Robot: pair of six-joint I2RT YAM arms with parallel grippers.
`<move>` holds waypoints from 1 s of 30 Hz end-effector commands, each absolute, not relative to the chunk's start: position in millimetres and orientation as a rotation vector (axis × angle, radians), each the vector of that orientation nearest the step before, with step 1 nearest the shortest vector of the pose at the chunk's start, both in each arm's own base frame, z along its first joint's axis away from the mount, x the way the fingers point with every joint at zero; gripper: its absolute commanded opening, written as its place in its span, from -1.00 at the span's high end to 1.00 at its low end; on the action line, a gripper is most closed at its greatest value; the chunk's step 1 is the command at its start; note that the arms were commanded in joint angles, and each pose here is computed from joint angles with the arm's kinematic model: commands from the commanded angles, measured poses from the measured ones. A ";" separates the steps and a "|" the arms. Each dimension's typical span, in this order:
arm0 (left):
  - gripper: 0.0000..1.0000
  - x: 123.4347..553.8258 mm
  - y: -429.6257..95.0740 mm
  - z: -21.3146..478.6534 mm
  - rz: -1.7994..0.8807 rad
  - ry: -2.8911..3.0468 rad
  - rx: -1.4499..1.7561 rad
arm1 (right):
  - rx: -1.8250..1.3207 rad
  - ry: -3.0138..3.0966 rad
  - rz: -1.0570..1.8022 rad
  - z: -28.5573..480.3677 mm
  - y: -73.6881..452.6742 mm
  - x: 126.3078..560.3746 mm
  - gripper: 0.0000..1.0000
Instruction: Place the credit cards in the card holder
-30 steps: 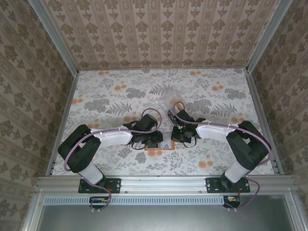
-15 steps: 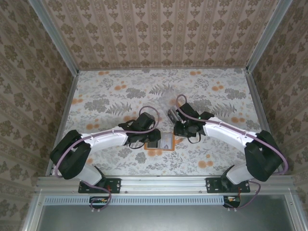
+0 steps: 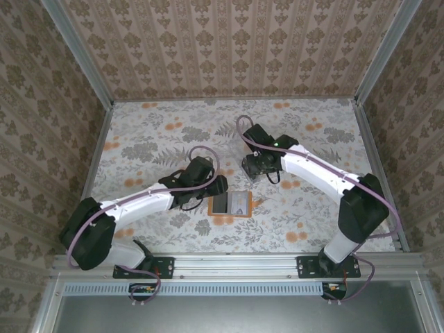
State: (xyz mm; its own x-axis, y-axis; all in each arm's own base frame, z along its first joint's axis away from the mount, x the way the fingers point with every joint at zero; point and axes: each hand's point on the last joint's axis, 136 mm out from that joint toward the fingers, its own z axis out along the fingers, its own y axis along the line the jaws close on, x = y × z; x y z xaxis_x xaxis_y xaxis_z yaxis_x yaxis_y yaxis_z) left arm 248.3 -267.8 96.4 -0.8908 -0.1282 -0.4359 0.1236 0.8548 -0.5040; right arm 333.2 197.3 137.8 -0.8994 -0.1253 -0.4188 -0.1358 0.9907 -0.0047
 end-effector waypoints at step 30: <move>-0.30 256.6 -214.8 98.9 -0.714 2.481 -0.247 | -0.530 2.705 -0.540 86.0 211.9 374.3 0.31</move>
